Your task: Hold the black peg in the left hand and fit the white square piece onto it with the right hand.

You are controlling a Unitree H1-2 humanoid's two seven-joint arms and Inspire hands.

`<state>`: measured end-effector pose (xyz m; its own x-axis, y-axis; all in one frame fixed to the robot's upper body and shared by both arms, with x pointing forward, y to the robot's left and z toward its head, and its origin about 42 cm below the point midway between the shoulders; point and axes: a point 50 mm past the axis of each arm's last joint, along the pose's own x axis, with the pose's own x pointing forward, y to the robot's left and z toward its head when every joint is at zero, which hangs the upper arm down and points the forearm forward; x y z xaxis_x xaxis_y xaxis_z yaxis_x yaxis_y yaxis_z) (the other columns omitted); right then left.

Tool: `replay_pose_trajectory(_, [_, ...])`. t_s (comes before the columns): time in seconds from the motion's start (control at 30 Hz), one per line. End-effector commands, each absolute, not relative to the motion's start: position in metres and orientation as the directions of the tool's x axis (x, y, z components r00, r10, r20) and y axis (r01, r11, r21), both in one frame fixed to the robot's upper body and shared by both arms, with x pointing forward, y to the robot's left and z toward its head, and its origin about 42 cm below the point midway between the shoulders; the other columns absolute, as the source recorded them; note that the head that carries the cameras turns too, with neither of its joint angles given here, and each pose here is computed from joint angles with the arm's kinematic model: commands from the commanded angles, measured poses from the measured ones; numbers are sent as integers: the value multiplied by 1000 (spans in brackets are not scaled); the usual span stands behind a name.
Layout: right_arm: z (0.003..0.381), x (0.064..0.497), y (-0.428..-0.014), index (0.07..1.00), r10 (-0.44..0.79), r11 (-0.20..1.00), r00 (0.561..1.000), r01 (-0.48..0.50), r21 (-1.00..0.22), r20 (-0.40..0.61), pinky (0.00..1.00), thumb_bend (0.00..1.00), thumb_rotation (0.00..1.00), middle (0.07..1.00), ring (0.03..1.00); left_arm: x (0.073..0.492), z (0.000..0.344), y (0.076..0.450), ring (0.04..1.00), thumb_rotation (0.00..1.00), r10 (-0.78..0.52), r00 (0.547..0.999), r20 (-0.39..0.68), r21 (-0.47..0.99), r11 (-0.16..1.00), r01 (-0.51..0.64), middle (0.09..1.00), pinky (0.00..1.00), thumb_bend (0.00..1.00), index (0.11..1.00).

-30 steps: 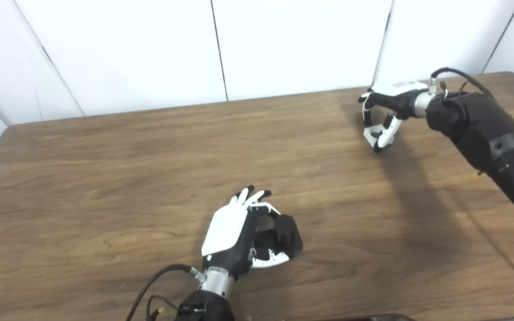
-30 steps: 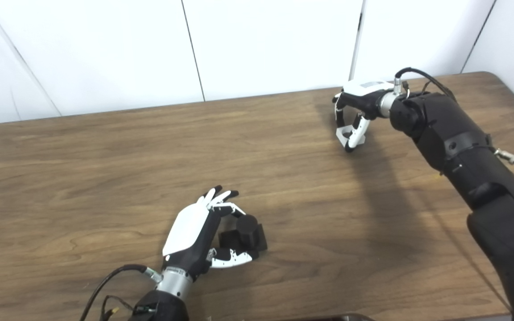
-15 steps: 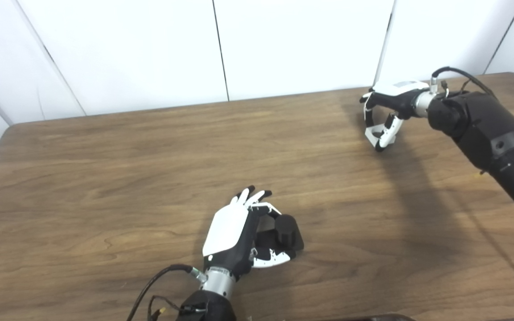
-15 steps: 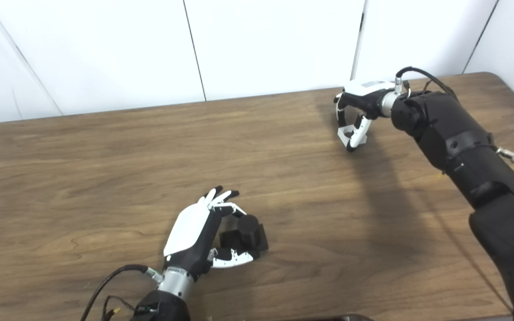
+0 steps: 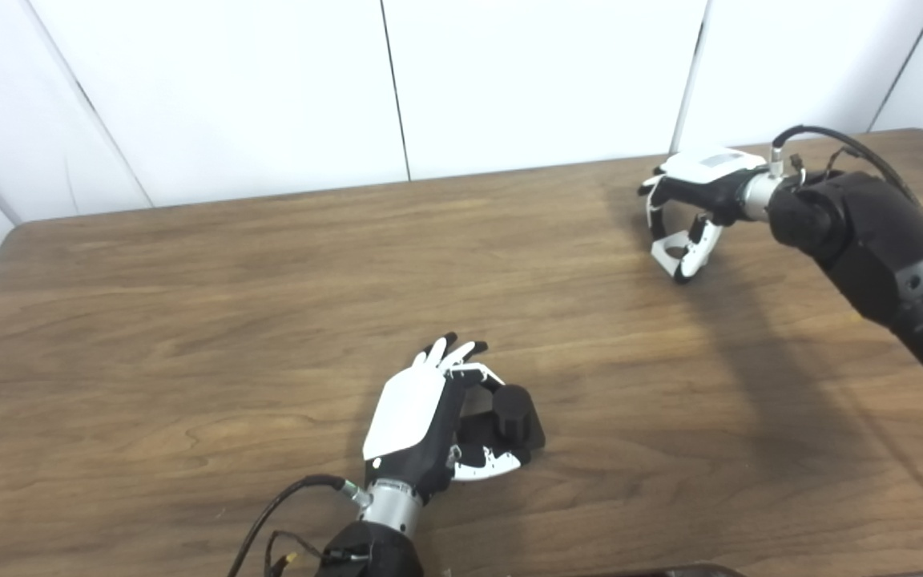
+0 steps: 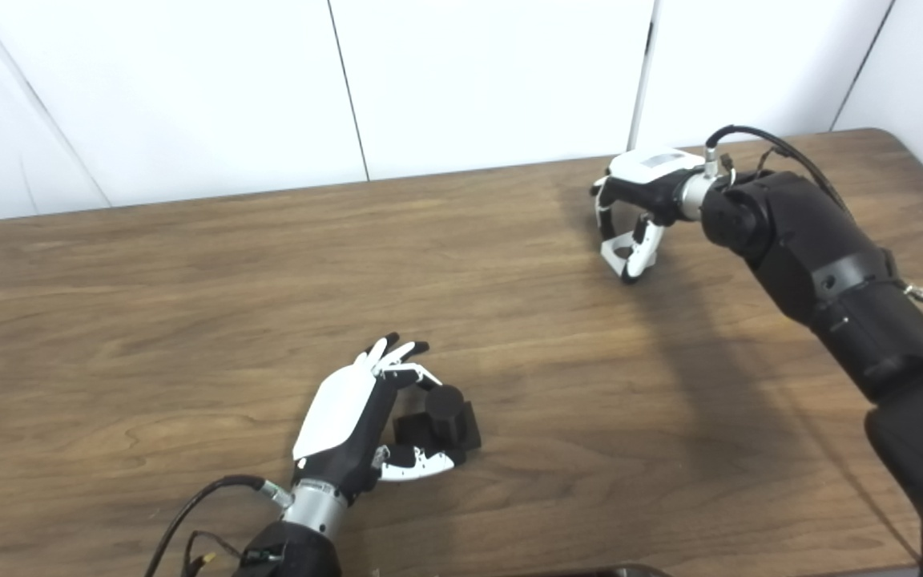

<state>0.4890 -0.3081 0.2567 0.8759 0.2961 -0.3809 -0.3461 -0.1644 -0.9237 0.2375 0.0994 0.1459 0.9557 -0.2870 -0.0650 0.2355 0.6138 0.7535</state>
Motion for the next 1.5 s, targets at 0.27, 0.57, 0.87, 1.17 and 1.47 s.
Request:
replay_pose_trajectory(0.27, [312,465,-279,491,389,-175,881,-218,-960,-271,993,524,155,909,1000,237,131,103,1000,66,-273,952,-138,773,572,276,909,1000,515,488])
replay_pose_trajectory(0.57, [320,418,-242,491,521,-183,824,-147,-972,-223,999,525,149,892,1000,237,132,102,1000,64,-277,951,-134,773,571,275,906,1000,516,488])
replay_pose_trajectory(0.87, [333,376,-208,491,635,-177,746,-109,-978,-198,1000,525,148,894,1000,239,132,100,1000,64,-283,949,-140,775,565,283,909,1000,515,488])
replay_pose_trajectory(1.17, [345,344,-181,489,733,-184,657,-58,-981,-176,1000,525,151,891,1000,241,131,100,1000,64,-274,951,-144,770,573,281,908,1000,516,488])
replay_pose_trajectory(1.47, [351,324,-161,489,776,-210,600,-45,-977,-194,994,525,152,889,1000,241,131,99,1000,63,-276,951,-141,769,575,281,907,1000,516,487])
